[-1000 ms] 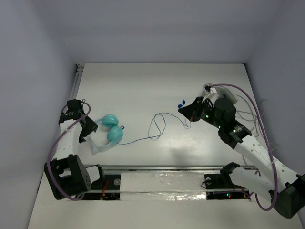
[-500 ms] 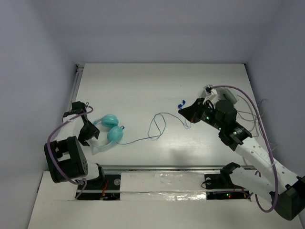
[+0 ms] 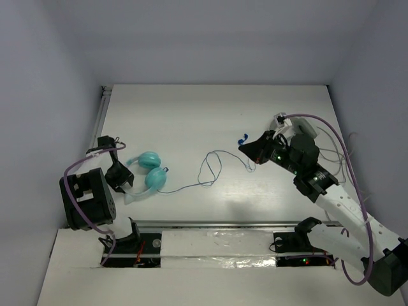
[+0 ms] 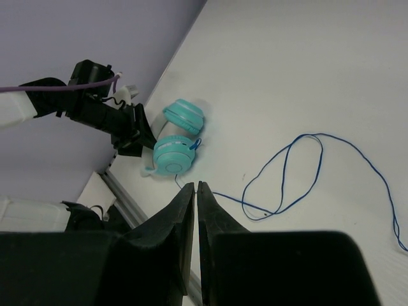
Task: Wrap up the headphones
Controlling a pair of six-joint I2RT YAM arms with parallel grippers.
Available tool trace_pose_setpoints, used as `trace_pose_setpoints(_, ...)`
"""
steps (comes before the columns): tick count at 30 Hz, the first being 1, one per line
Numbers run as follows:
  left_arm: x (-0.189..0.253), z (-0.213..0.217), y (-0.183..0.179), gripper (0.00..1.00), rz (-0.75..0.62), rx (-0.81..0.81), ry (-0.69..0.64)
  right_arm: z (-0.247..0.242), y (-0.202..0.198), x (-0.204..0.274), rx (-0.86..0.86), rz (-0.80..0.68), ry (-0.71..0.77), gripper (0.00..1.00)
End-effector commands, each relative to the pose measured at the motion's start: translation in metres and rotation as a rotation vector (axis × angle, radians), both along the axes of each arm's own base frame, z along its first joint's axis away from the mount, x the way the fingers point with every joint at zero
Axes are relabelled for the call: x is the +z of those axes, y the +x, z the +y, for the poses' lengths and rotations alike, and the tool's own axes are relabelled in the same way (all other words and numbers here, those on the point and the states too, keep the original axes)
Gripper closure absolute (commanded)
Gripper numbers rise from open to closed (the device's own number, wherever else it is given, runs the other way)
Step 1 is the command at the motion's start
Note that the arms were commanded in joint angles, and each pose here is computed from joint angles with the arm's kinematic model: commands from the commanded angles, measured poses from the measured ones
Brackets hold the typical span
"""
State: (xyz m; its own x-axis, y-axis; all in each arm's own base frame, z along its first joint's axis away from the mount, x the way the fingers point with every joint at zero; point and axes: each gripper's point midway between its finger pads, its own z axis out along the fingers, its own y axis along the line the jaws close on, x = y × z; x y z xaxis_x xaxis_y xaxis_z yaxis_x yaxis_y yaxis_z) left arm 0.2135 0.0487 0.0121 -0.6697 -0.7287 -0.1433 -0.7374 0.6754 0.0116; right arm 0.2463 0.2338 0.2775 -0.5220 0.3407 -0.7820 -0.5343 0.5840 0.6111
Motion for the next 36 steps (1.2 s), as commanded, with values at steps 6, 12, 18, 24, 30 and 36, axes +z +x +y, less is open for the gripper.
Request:
trace_pose_setpoints(6, -0.011, -0.008, 0.030, 0.93, -0.094, -0.028, -0.066, 0.002, 0.000, 0.016, 0.006, -0.071, 0.026, 0.88)
trace_pose_setpoints(12, -0.013, -0.015, 0.039, 0.75, -0.120, -0.066, -0.112, 0.003, 0.004, 0.014, -0.004, -0.066, 0.019, 0.88)
trace_pose_setpoints(18, -0.014, -0.013, 0.041, 0.55, -0.119, -0.067, -0.104, -0.001, 0.008, 0.014, -0.032, -0.072, 0.010, 0.88)
trace_pose_setpoints(24, -0.027, -0.028, 0.042, 0.61, -0.083, -0.132, -0.065, -0.006, 0.010, 0.018, -0.061, -0.085, 0.006, 0.89)
trace_pose_setpoints(30, -0.038, -0.035, 0.047, 1.00, -0.102, -0.193, -0.059, -0.012, 0.004, 0.032, -0.080, -0.135, 0.059, 0.90)
trace_pose_setpoints(36, 0.041, -0.046, 0.098, 1.00, -0.369, -0.336, 0.009, -0.004, 0.004, 0.025, -0.037, -0.117, 0.052, 1.00)
